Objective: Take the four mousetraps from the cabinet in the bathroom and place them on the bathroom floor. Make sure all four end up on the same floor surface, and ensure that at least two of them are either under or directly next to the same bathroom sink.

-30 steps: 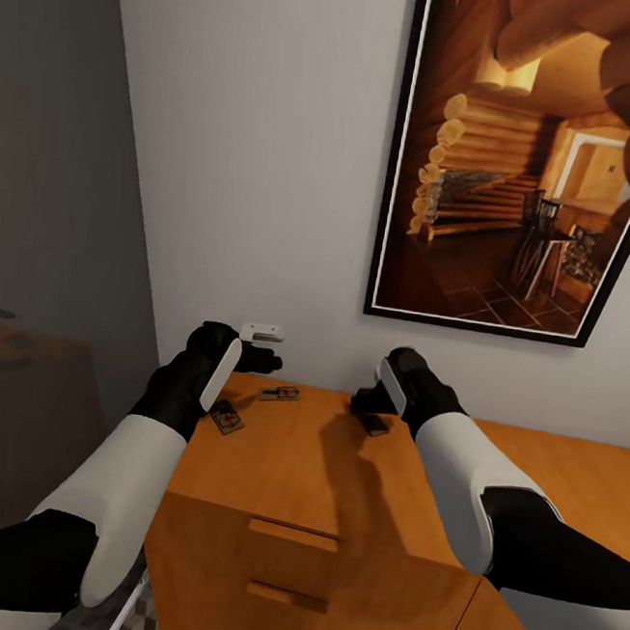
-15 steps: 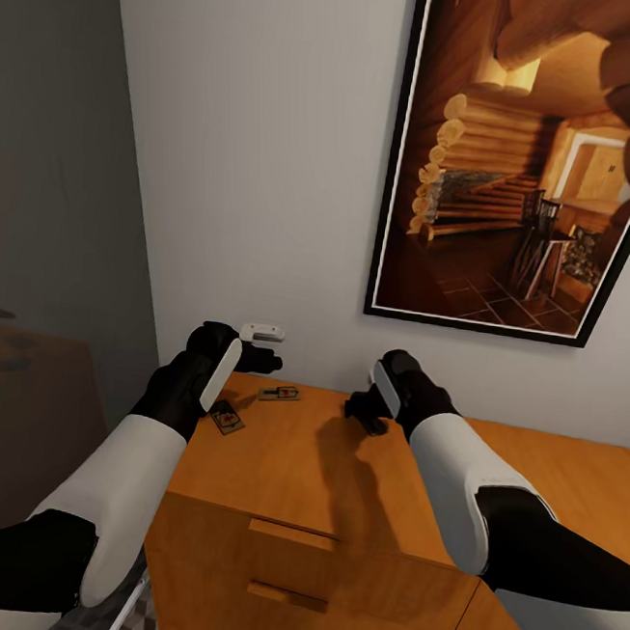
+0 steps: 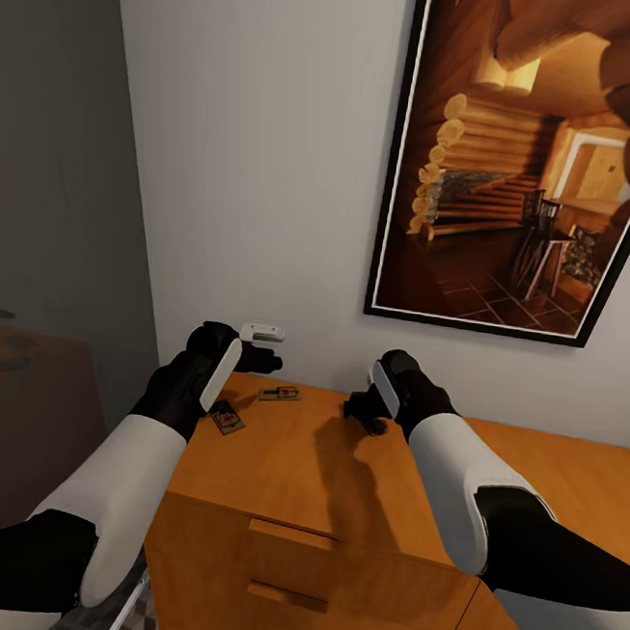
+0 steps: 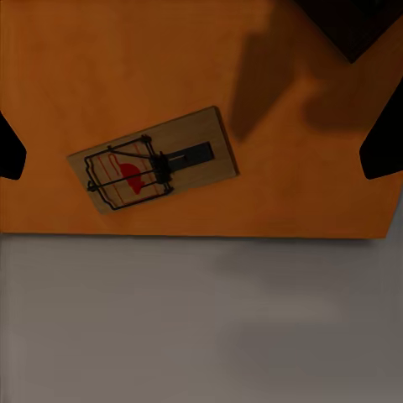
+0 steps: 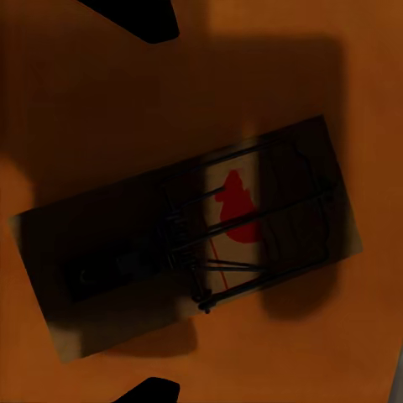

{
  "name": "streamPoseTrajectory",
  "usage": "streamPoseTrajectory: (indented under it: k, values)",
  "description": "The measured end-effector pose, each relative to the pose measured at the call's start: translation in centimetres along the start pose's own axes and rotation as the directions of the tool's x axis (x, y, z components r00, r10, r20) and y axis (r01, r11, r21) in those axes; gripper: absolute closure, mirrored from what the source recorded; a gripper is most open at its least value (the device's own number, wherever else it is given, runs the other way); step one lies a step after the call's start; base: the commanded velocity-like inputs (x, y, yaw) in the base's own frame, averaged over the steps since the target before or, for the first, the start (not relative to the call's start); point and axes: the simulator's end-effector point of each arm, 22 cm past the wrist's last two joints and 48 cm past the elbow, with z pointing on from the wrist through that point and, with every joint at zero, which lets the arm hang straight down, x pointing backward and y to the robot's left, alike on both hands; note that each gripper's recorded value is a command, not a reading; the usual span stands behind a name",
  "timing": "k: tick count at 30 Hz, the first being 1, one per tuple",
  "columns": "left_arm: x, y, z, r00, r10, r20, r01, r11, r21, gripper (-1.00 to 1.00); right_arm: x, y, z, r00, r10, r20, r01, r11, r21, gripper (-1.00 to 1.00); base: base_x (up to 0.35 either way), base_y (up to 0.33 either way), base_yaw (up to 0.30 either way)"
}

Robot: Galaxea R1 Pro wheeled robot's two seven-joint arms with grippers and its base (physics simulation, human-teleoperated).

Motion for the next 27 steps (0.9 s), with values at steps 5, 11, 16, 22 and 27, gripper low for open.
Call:
streamPoseTrajectory:
  k: [5, 11, 16, 22, 27]
  values:
    - [0.00, 0.00, 0.00, 1.000, 0.000, 0.000, 0.000, 1.000, 0.000, -1.00, 0.00, -0.04, 0.00, 1.000, 0.000, 0.000, 0.000, 1.000, 0.001, -1.00, 0.000, 0.000, 0.000]
    - [0.00, -0.01, 0.00, 1.000, 0.000, 0.000, 0.000, 1.000, 0.000, -1.00, 0.01, -0.37, 0.03, 1.000, 0.003, 0.000, -0.003, 1.000, 0.004, -1.00, 0.000, 0.000, 0.000]
    - [0.00, -0.01, 0.00, 1.000, 0.000, 0.000, 0.000, 1.000, 0.000, -1.00, 0.04, -0.53, 0.06, 1.000, 0.004, -0.001, -0.004, 1.000, 0.006, -1.00, 0.000, 0.000, 0.000]
    - [0.00, 0.00, 0.00, 1.000, 0.000, 0.000, 0.000, 1.000, 0.000, -1.00, 0.10, -0.69, 0.11, 1.000, 0.006, -0.003, -0.006, 1.000, 0.008, -1.00, 0.000, 0.000, 0.000]
    - [0.00, 0.01, 0.00, 1.000, 0.000, 0.000, 0.000, 1.000, 0.000, -1.00, 0.12, -0.85, 0.13, 1.000, 0.007, -0.004, -0.007, 1.000, 0.009, -1.00, 0.000, 0.000, 0.000]
